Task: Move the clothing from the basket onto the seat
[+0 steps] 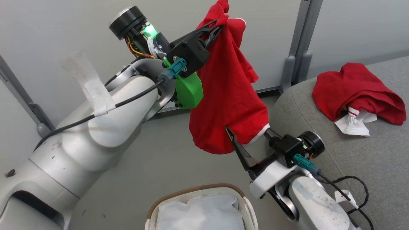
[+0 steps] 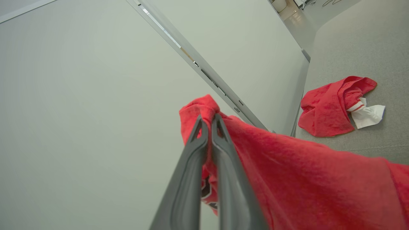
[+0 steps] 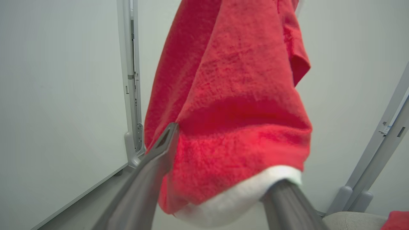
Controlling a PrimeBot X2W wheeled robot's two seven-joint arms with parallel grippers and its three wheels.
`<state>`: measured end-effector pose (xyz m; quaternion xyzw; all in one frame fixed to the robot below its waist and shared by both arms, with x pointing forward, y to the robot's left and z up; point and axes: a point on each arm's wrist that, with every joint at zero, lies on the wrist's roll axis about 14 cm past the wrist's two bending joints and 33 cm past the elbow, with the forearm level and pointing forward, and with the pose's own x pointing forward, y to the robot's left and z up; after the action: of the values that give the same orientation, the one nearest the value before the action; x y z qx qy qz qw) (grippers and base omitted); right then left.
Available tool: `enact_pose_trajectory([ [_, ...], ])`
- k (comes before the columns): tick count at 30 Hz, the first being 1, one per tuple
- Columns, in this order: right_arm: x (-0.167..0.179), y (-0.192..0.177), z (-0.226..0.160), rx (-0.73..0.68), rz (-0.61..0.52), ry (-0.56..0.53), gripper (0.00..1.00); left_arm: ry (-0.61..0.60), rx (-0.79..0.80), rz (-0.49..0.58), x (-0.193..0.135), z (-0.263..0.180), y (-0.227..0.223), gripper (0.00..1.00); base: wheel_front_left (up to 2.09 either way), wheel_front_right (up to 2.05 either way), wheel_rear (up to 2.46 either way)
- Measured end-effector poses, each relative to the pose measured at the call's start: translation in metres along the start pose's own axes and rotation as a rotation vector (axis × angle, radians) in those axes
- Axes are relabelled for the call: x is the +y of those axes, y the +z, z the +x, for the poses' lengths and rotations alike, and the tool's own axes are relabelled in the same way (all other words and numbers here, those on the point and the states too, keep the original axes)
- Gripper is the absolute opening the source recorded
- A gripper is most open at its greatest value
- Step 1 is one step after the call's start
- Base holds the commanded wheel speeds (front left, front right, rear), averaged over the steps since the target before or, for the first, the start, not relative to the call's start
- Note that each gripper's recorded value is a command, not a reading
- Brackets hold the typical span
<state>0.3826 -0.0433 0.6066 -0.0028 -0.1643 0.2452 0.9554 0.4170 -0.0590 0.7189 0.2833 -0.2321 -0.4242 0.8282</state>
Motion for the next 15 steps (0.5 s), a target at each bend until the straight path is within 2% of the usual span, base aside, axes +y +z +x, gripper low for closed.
enact_pose_trajectory([
  [4, -0.002, 0.006, 0.010, -0.013, -0.017, 0.010, 1.00, -0.006, -0.014, -0.007, -0.003, 0.000, 0.003, 0.00, 0.00, 0.00, 0.00],
  [5, -0.003, 0.006, 0.012, -0.014, -0.019, 0.011, 0.85, -0.005, -0.015, -0.009, -0.003, 0.000, 0.004, 0.00, 0.00, 0.00, 0.00],
  [6, -0.003, 0.006, 0.013, -0.014, -0.020, 0.013, 0.48, -0.004, -0.016, -0.012, -0.003, -0.001, 0.003, 0.00, 0.00, 0.00, 0.00],
  [9, -0.003, 0.007, 0.016, -0.015, -0.025, 0.018, 0.26, -0.001, -0.012, -0.027, -0.005, -0.002, 0.000, 0.00, 0.00, 0.00, 0.00],
  [10, -0.003, 0.008, 0.017, -0.019, -0.028, 0.018, 0.24, -0.001, -0.007, -0.037, -0.006, -0.003, -0.002, 0.00, 0.00, 0.00, 0.00],
  [11, -0.004, 0.010, 0.018, -0.022, -0.031, 0.019, 0.12, -0.001, 0.000, -0.045, -0.007, -0.004, -0.005, 0.00, 0.00, 0.00, 0.00],
  [12, -0.004, 0.011, 0.018, -0.025, -0.034, 0.018, 0.04, -0.001, 0.005, -0.053, -0.008, -0.005, -0.007, 0.00, 0.00, 0.00, 0.00],
  [13, -0.005, 0.012, 0.019, -0.029, -0.039, 0.018, 0.00, 0.002, 0.011, -0.064, -0.009, -0.006, -0.010, 0.00, 0.00, 0.00, 0.00],
  [15, -0.006, 0.016, 0.021, -0.039, -0.052, 0.018, 0.00, 0.007, 0.021, -0.083, -0.011, -0.008, -0.016, 0.00, 0.00, 0.00, 0.00],
])
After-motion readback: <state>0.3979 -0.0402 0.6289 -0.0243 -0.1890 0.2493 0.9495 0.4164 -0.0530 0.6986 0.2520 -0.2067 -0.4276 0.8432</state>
